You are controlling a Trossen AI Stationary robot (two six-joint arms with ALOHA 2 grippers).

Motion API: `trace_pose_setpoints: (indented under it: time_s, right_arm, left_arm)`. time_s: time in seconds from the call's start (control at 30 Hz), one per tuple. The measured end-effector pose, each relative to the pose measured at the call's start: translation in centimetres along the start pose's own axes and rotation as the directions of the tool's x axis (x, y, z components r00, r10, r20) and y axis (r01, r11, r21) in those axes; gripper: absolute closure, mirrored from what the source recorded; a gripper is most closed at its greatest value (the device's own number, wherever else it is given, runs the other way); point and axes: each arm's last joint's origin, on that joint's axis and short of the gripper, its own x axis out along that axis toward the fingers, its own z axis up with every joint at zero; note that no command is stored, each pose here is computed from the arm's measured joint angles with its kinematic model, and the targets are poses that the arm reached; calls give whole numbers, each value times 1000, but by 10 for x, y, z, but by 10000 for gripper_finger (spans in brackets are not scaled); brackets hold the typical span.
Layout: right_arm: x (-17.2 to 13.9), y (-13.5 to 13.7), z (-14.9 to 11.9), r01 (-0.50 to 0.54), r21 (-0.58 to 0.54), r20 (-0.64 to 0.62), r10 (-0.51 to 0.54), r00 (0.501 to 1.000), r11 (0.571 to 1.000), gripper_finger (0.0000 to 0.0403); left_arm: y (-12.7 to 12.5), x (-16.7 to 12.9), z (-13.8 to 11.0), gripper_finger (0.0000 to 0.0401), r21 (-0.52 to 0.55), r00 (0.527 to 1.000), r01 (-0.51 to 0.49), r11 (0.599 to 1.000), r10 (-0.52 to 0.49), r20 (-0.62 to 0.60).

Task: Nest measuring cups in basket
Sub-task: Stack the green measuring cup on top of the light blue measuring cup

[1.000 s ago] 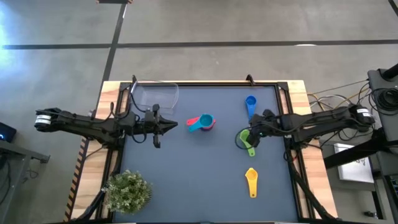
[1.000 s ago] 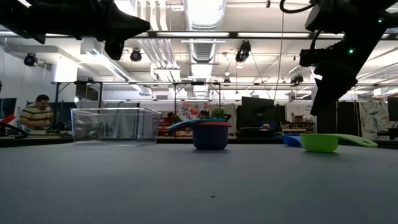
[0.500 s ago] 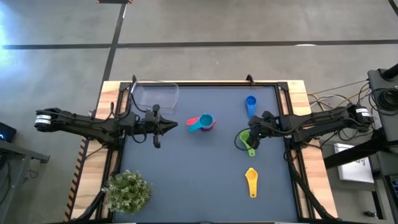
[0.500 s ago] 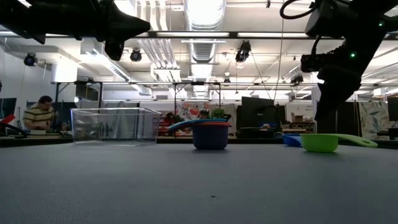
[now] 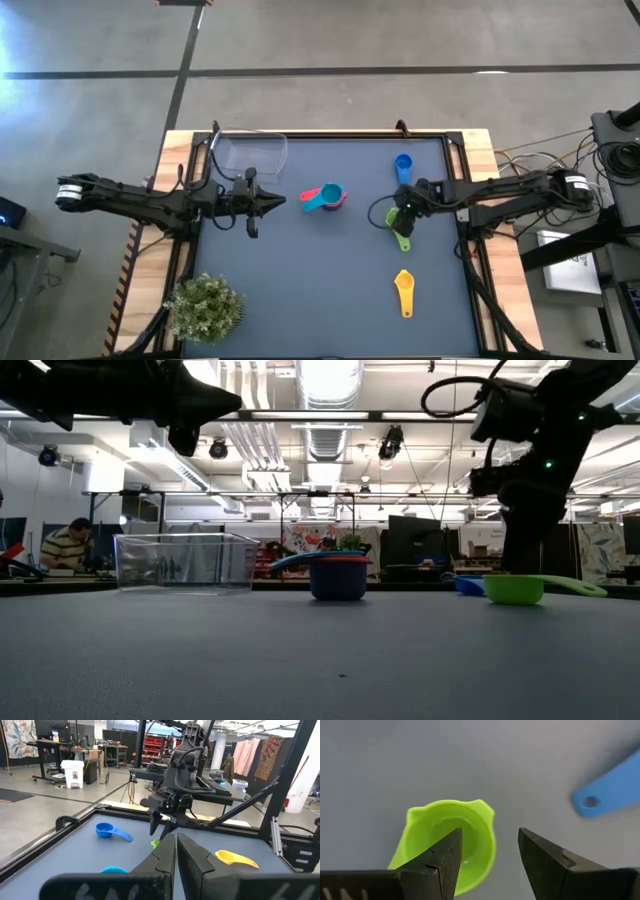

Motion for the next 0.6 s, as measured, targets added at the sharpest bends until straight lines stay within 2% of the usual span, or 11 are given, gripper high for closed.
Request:
trace_pose_setpoints:
  time_s: [0.27, 0.37, 0.47, 0.6]
  right_arm:
    - [22, -7, 7, 29, -5, -48, -29, 998, 1000, 222]
    - [26, -8, 9, 13, -18, -61, -15, 998, 1000, 235]
    - [28, -9, 8, -10, -30, -80, 8, 997, 1000, 268]
    - [27, -8, 10, -22, -40, -61, 20, 998, 999, 333]
  left_arm:
    - [0, 0, -1, 401, 1, 1000, 0, 1000, 0, -3]
    - [0, -1, -3, 401, 2, 1000, -1, 1000, 1, -8]
    - [1, -1, -4, 401, 1, 1000, -2, 1000, 2, -13]
    - [1, -1, -4, 401, -5, 1000, -2, 1000, 2, -13]
